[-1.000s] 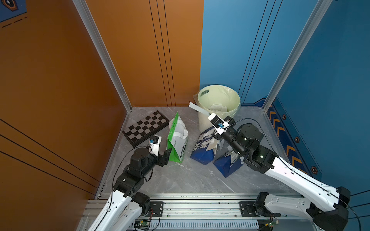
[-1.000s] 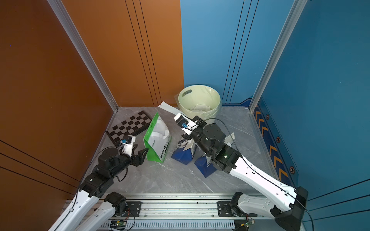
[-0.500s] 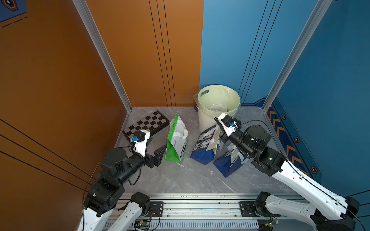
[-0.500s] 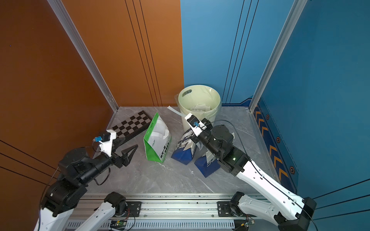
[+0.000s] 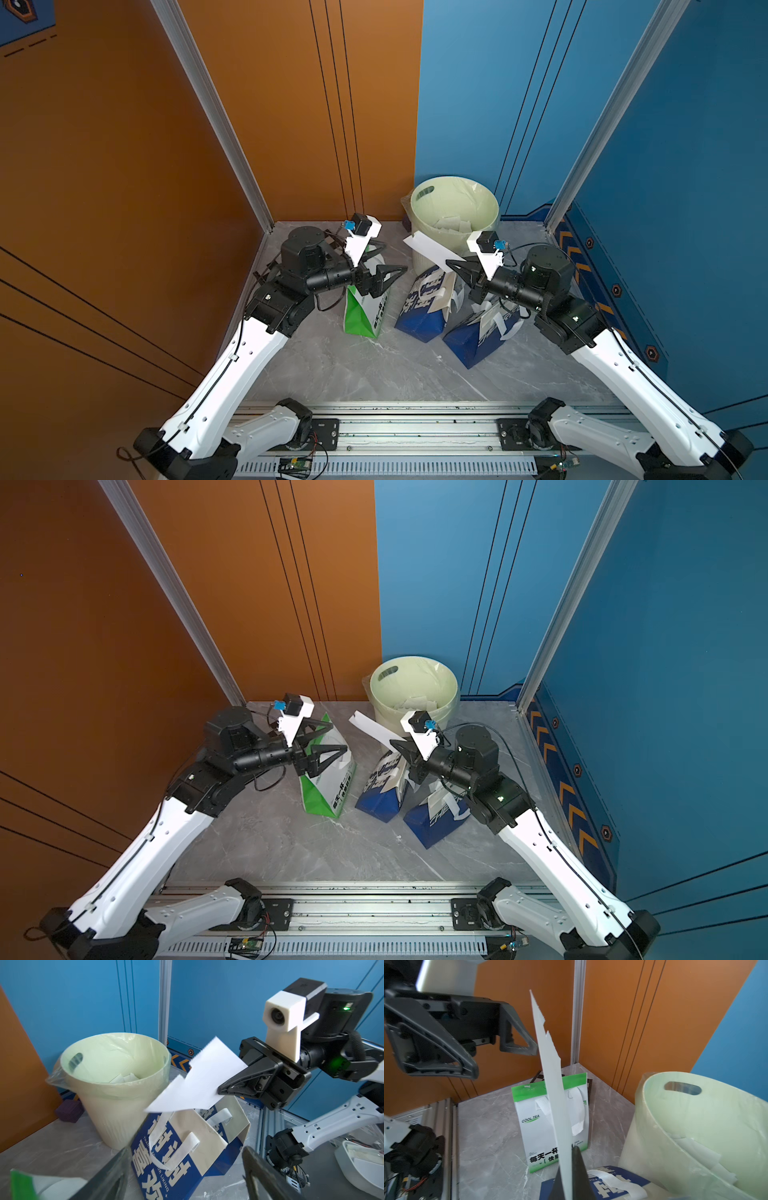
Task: Shred takeout receipts and throw away
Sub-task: Shred the takeout receipt.
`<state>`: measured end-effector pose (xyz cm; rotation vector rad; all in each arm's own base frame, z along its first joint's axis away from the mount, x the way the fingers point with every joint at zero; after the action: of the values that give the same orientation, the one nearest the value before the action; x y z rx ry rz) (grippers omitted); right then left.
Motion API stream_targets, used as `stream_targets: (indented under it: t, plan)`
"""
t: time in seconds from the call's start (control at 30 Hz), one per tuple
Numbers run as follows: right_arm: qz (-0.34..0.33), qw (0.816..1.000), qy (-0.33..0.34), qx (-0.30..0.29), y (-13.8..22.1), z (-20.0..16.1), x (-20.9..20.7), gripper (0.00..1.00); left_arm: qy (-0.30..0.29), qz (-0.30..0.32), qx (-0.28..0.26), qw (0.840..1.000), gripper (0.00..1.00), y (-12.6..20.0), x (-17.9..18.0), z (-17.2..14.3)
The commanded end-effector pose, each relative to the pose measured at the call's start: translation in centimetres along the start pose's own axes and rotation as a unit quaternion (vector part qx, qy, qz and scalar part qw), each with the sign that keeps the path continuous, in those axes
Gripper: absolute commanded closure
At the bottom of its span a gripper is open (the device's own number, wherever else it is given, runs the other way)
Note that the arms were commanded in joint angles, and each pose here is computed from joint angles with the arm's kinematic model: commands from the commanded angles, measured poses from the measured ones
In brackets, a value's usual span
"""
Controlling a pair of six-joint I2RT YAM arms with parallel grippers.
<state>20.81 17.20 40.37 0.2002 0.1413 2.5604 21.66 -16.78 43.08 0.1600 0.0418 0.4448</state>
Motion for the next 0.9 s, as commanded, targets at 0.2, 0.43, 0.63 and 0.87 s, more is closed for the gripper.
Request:
stream_targets:
  t: [0.2,0.43,0.63,0.87]
  plan:
    - [0.111,0.991,-0.054,0.052,-0.9,-0.9,1.1,1.0,-0.062,-0.078,-0.044,0.994,0.08,-0.4,0.2,2.5]
    - [0.137,0.986,-0.066,0.072,-2.2,-1.4,1.4,1.0,-0.044,-0.144,-0.036,0.988,0.19,-1.4,0.3,1.5]
    - [0.139,0.985,-0.067,0.081,-3.1,-1.6,1.5,1.0,-0.037,-0.149,-0.03,0.988,0.47,-1.9,0.6,1.0]
    - [0.14,0.984,-0.067,0.083,-3.3,-1.4,1.6,1.0,-0.026,-0.147,-0.024,0.989,0.68,-1.7,0.9,0.3]
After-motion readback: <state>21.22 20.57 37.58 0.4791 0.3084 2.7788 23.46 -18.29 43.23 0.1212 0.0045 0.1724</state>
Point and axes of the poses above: each gripper's point midway between its finger pads, its own y axis back along the fingers, its own x axis along the line the jaws close on, z = x × y, the point moved 9 cm from there along y, back along the fingers, and after that the axes turned 8 degrees about -y, right-handed, at the moved point
